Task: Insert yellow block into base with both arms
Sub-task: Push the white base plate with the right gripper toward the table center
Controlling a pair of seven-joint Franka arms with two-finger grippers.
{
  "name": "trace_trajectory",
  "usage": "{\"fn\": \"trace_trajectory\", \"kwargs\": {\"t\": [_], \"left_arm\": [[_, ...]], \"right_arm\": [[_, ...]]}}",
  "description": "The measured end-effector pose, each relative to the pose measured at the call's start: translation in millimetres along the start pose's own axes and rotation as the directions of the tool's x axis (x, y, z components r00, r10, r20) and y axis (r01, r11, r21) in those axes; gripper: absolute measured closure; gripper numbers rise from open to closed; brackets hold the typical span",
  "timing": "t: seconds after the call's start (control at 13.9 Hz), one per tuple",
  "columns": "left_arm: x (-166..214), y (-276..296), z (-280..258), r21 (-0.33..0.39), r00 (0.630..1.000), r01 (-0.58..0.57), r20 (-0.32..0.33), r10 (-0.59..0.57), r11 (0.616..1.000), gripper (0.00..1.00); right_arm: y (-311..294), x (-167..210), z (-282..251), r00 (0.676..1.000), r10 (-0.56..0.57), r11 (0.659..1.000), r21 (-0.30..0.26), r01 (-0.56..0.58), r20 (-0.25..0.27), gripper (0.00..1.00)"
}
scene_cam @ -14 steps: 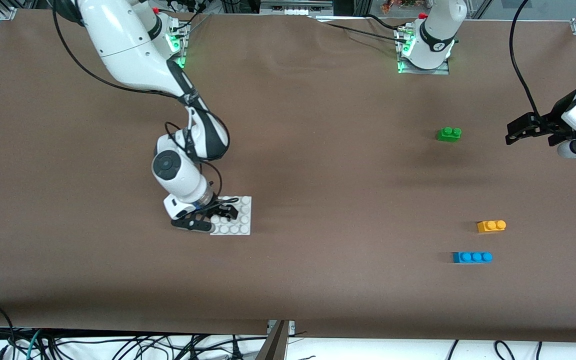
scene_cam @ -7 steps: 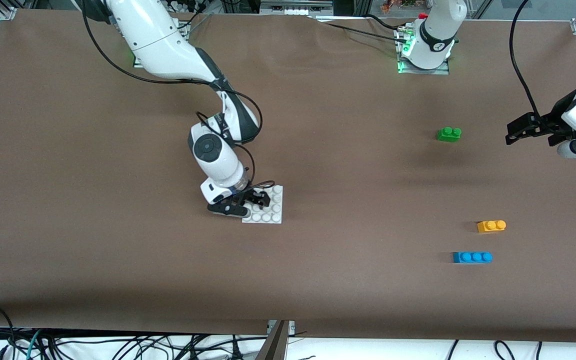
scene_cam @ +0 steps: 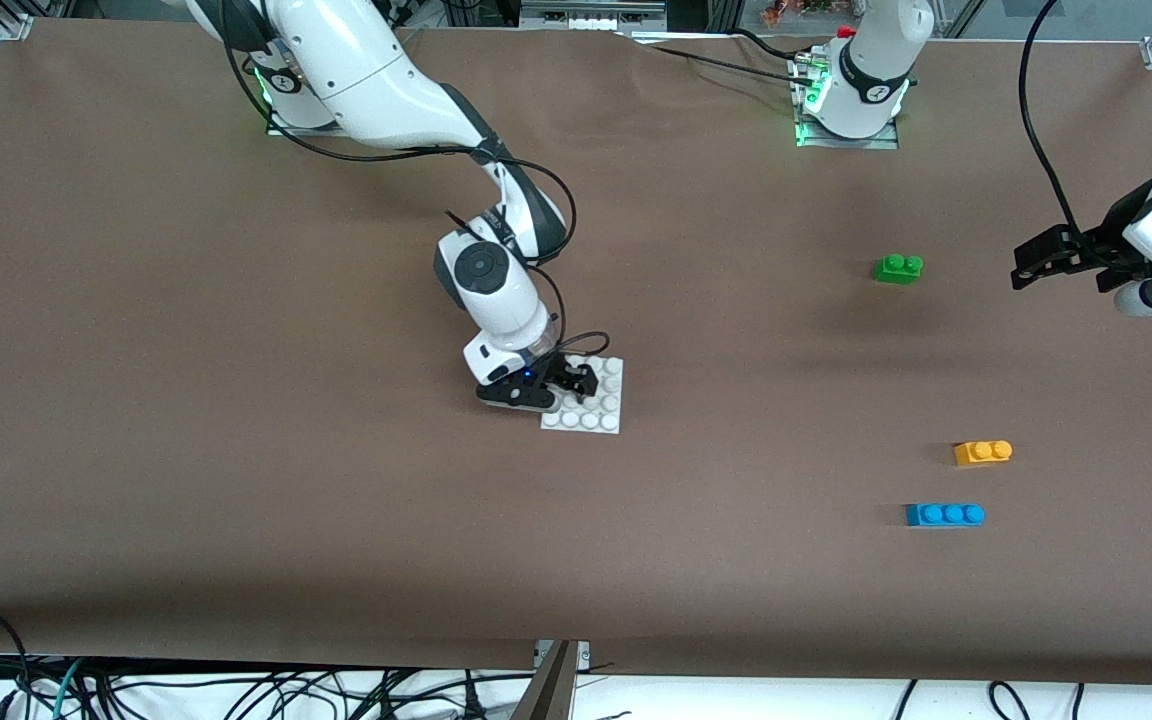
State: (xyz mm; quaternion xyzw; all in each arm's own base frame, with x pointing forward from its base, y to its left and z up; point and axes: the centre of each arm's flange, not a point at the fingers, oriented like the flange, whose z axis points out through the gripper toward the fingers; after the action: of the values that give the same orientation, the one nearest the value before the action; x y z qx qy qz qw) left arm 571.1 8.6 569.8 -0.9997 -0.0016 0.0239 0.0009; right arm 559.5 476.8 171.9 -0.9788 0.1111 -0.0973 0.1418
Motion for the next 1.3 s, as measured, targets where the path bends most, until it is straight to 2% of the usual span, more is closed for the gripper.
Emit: {"fn": "trace_trajectory", "kwargs": {"t": [0.72,1.01,1.3], "left_arm": [[0.0,0.1,0.0,0.0,1.0,0.0,0.0,0.0,1.0,0.0],[0.0,0.2,0.0,0.0,1.0,0.0,0.0,0.0,1.0,0.0],[0.0,0.3,0.0,0.0,1.0,-0.001,0.0,0.001,1.0,0.0]], "right_arm": [[-68.8,-80.3,17.2,1.0,-0.007,0.995,0.1,0.008,-0.014,0.27],[-69.3,-81.0,17.7,1.0,-0.008,0.994,0.105,0.01,-0.022,0.24],[-70.8,-63.1,9.4,0.999,-0.001,0.993,0.115,0.007,-0.053,0.18]]}}
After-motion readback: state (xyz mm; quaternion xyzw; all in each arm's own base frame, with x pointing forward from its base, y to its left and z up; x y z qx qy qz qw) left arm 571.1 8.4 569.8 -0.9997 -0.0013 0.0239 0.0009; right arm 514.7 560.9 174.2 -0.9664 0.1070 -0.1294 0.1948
